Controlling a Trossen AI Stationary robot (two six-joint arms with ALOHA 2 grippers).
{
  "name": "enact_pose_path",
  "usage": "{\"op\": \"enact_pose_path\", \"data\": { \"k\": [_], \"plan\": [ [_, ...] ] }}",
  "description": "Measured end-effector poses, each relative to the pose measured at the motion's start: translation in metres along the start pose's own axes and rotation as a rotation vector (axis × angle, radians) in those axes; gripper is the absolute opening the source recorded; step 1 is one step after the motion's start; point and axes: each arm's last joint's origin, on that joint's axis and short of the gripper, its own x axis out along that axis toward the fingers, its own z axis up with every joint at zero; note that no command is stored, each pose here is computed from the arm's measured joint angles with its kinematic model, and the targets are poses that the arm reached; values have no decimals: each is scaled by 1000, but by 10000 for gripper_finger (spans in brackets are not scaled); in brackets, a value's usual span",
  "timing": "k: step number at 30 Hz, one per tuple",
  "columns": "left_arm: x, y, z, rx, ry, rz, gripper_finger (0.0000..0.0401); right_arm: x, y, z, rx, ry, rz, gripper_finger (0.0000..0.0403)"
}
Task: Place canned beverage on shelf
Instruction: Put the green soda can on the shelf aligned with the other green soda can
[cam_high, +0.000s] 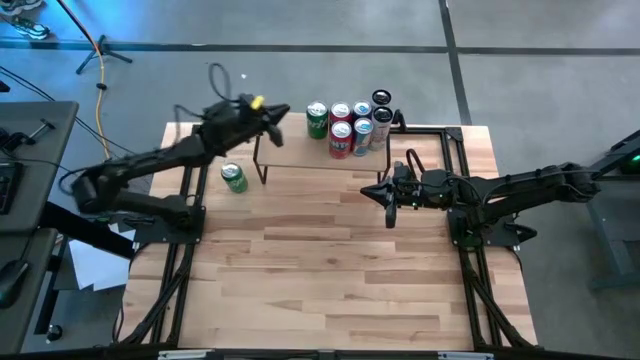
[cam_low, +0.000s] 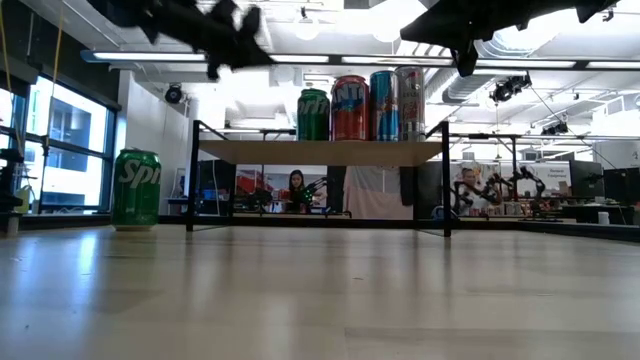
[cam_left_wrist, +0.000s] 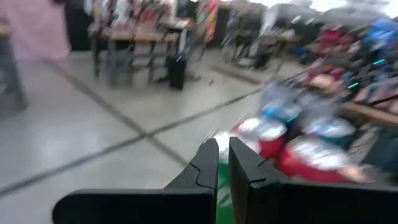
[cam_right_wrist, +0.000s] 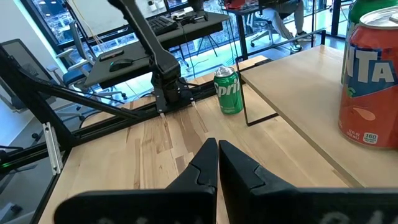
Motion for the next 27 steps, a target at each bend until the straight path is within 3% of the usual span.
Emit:
{"op": "enact_pose_path", "data": {
  "k": [5,9,12,17,20,27],
  "plan": [
    [-50,-6,38,-29,-133,-155,0,0,1,4,10,-45,14,0],
    [-90,-12,61,-98,-231,-359,0,-1,4,14,-17,-139,34,0],
    [-117,-18,72,-110,-280,-529,0,-2,5,21,-35,-212,47,0],
    [-144,-29,78,-162,-297,-702,0,-3,5,27,-19,-277,56,0],
    [-149,-38,72,-160,-287,-750,0,-3,5,28,-17,-285,58,0],
    [-142,-57,34,-200,-186,-701,0,-4,6,28,34,-276,97,0]
  ]
}}
